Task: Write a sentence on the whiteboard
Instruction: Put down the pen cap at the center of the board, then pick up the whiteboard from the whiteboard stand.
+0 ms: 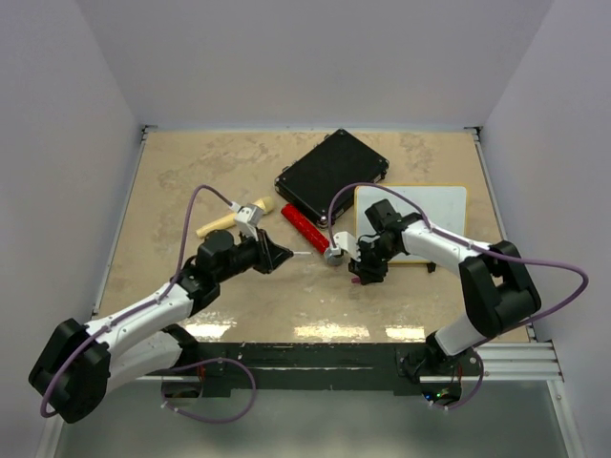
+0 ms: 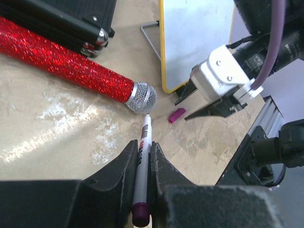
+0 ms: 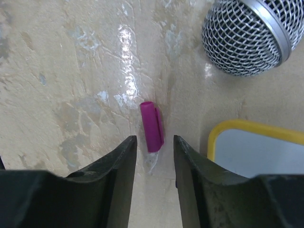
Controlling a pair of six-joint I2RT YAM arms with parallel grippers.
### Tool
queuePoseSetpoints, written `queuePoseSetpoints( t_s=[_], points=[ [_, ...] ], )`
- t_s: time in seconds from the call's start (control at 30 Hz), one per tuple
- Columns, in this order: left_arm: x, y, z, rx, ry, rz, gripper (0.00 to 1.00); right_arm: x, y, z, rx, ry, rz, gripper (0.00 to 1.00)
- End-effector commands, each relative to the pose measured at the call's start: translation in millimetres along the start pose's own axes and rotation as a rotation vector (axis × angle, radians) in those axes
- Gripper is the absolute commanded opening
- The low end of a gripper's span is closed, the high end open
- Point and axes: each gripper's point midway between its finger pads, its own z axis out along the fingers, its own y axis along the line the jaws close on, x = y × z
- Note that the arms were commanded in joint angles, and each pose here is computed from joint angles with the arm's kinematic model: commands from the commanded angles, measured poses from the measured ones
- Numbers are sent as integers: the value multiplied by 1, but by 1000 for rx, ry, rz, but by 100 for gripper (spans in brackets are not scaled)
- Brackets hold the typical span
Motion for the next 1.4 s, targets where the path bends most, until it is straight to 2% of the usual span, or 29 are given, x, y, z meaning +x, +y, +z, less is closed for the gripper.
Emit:
queuePoseSetpoints(
  t_s=[0.0,0.13,0.17,0.23,0.27,0.33,0.47,0.57,0.6,0.67,0.97,1.13,1.37],
  points=[
    [-43,-14,-5,-14,-79,109,0,4,-3,-8,35,35,-28,45],
    [-63,-22,-13,-37,-77,196,0,-10,-2,-36,41,-2,-24,53],
    [-68,-23,-15,-41,-73,243,0,-28,-9,-55,76,-54,-60,55],
    [-85,-32,-23,-46,-80,301,0,-29,-12,-81,87,-73,-34,56],
    [-86,-31,-27,-57,-56,361,0,-41,-24,-103,137,-101,-72,57],
    [-100,-40,-38,-56,-50,435,0,-32,-39,-133,189,-114,-26,59],
    [-108,-47,-56,-17,-59,663,0,-20,-89,-192,346,-105,-26,71],
    [-87,-44,-59,40,-62,709,0,-6,-113,-204,366,-61,-13,80],
    [-89,-50,-59,68,-101,716,0,0,-121,-202,361,-52,1,80],
    [-70,-53,-60,143,-104,720,0,-2,-135,-214,405,-42,-17,83],
    [-68,-62,-65,199,-119,734,0,9,-180,-226,424,-45,-8,90],
    [-67,-62,-64,203,-114,733,0,7,-190,-234,457,-64,-14,90],
    [-64,-66,-64,233,-105,734,0,11,-200,-207,328,-93,-4,88]
  ],
)
